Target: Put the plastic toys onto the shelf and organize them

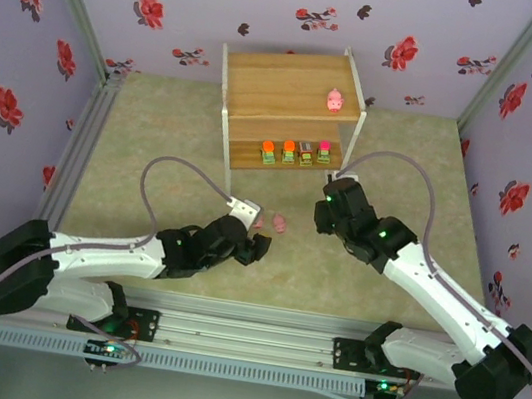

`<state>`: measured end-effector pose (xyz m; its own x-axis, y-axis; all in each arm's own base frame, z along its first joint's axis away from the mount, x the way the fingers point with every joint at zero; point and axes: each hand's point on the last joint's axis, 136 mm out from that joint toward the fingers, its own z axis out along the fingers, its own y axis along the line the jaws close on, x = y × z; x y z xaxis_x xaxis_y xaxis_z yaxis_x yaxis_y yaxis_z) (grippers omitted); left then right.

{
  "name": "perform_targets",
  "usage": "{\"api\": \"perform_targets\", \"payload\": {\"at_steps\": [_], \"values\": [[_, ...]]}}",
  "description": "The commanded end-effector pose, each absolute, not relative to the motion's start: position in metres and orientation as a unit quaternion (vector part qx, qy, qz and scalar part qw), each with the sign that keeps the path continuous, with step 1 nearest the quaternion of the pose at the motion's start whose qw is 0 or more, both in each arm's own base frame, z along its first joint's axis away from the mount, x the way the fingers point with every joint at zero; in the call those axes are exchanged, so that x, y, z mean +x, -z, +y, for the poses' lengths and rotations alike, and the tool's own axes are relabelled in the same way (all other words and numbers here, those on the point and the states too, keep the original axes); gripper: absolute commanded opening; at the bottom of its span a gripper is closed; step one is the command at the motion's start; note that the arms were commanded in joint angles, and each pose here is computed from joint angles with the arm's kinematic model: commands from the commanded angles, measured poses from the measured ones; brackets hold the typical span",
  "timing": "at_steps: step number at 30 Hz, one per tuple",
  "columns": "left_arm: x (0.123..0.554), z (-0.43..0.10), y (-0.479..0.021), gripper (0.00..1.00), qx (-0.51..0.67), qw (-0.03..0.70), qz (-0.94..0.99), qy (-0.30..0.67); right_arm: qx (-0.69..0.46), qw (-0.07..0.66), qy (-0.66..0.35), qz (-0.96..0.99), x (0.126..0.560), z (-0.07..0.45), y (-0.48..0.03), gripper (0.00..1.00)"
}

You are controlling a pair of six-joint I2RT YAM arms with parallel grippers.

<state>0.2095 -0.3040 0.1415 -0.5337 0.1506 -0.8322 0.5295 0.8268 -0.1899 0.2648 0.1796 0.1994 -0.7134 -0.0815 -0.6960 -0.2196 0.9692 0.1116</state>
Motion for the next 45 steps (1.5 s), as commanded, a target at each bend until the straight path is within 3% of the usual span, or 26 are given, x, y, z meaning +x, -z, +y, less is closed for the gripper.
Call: {"api": "perform_targets", "payload": {"at_steps": [1, 20, 45], "values": [[0.212, -0.301, -0.161, 0.64, 0.202, 0.477, 0.83, 0.207, -0.08, 0.39, -0.09, 0.913, 0.266, 0.178, -0.222, 0.25], [0.209, -0.277, -0.184, 0.64, 0.197, 0.52, 0.81, 0.183, -0.081, 0.436, -0.088, 0.892, 0.286, 0.193, -0.289, 0.24], [0.202, -0.266, -0.184, 0.64, 0.196, 0.523, 0.811, 0.176, -0.074, 0.487, -0.108, 0.864, 0.322, 0.224, -0.377, 0.24]]}}
